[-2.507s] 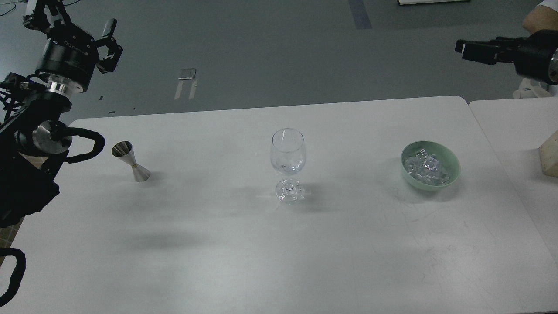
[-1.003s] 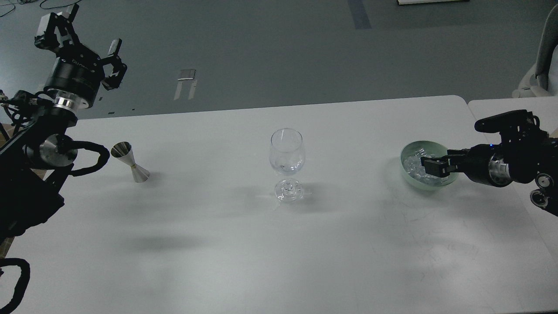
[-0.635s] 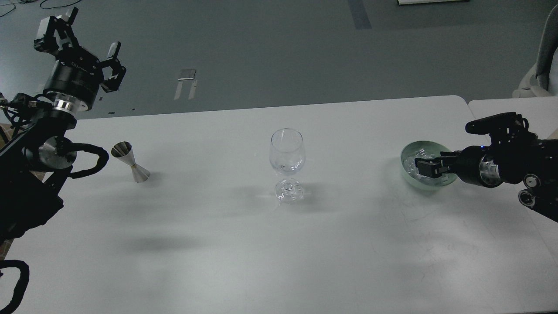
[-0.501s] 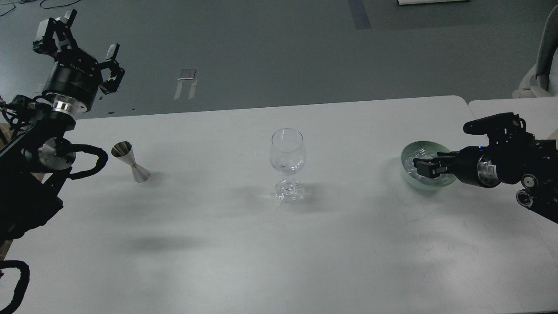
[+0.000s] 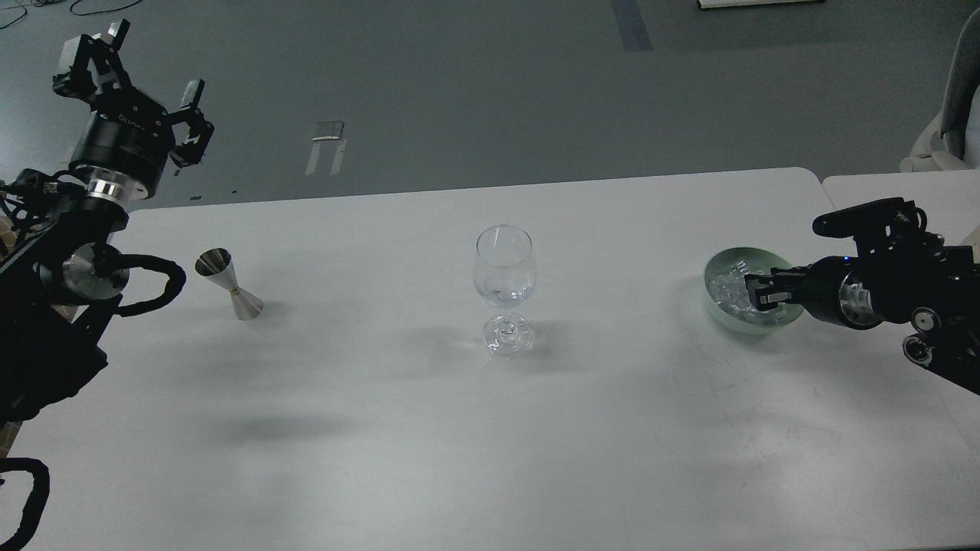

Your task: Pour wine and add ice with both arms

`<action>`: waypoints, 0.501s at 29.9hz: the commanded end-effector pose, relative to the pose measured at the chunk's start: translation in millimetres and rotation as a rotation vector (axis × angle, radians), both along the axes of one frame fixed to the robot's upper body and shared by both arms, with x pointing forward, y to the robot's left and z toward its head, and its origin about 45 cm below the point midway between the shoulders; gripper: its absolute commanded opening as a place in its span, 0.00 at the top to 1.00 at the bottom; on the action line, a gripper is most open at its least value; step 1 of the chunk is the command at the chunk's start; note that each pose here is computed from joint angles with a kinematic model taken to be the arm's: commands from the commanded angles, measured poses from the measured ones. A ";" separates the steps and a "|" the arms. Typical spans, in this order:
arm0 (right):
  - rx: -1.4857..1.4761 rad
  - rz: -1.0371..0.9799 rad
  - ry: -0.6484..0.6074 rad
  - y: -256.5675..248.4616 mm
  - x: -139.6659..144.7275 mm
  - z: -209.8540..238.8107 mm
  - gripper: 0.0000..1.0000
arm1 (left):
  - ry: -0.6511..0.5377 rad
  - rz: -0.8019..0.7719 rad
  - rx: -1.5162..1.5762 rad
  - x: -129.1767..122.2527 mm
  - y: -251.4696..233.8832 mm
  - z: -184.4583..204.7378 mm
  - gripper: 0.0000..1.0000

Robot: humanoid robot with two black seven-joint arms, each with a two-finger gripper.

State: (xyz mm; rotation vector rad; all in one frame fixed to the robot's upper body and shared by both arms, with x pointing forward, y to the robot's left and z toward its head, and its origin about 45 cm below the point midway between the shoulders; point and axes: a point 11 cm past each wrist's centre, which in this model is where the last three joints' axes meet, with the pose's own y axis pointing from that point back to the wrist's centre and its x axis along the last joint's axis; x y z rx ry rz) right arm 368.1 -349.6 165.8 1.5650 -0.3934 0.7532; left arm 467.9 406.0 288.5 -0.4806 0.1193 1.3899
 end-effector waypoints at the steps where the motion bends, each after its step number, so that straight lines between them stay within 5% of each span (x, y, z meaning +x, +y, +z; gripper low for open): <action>1: 0.000 -0.004 0.006 -0.8 -1.8 -2.3 0.85 | -0.002 0.001 0.002 0.0 1.0 1.1 0.02; 4: -0.003 -0.006 0.007 -1.9 -1.9 -2.8 1.00 | -0.002 0.002 0.003 -0.2 1.7 1.4 0.02; 15: 0.039 0.003 -0.042 3.5 6.4 18.8 1.00 | 0.008 0.016 0.007 -0.5 5.4 -2.3 0.02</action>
